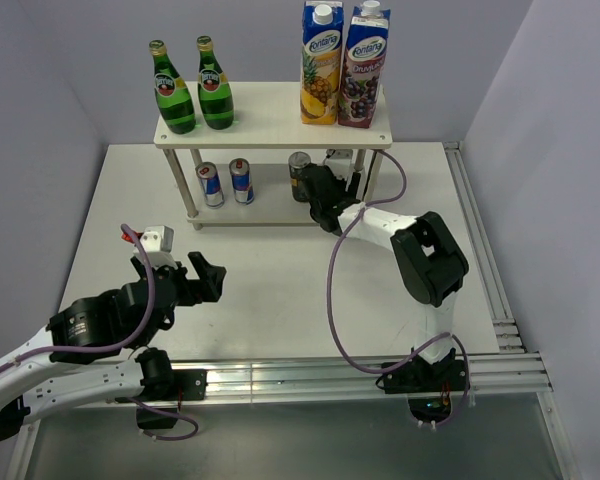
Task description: Place and organize the beverage onto the shelf
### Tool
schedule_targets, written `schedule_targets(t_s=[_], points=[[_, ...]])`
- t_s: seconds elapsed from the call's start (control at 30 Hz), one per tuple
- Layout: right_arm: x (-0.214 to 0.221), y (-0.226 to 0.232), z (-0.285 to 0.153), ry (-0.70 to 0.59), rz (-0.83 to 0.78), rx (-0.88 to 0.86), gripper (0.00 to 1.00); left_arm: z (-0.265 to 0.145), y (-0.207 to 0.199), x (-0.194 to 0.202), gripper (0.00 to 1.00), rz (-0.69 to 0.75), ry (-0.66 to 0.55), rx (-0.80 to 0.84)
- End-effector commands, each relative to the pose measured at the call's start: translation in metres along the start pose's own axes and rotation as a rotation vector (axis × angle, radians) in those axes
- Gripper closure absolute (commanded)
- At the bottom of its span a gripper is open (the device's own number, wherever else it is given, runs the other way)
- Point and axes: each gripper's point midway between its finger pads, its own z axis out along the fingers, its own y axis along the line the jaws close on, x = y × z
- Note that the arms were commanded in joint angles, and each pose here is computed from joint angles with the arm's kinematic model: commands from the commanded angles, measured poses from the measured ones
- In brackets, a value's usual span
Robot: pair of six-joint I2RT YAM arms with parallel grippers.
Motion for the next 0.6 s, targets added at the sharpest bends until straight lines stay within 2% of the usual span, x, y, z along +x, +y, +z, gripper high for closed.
schedule_targets(t_s=[0.0,0.07,0.57], points=[[-0.049,0.001,0.007,-0.119,0.120,0.024,0.07,0.000,-0.006,-0.005,0.01,-0.006,-0.016,0.015],[-0.048,0.000,0.006,-0.117,0.118,0.024,0.01,0.001,-0.006,-0.005,0.01,-0.005,-0.015,0.014],[-0.031,-0.027,-0.025,-0.076,0.159,0.034,0.00,0.002,-0.006,-0.003,0.01,0.004,-0.011,0.005]])
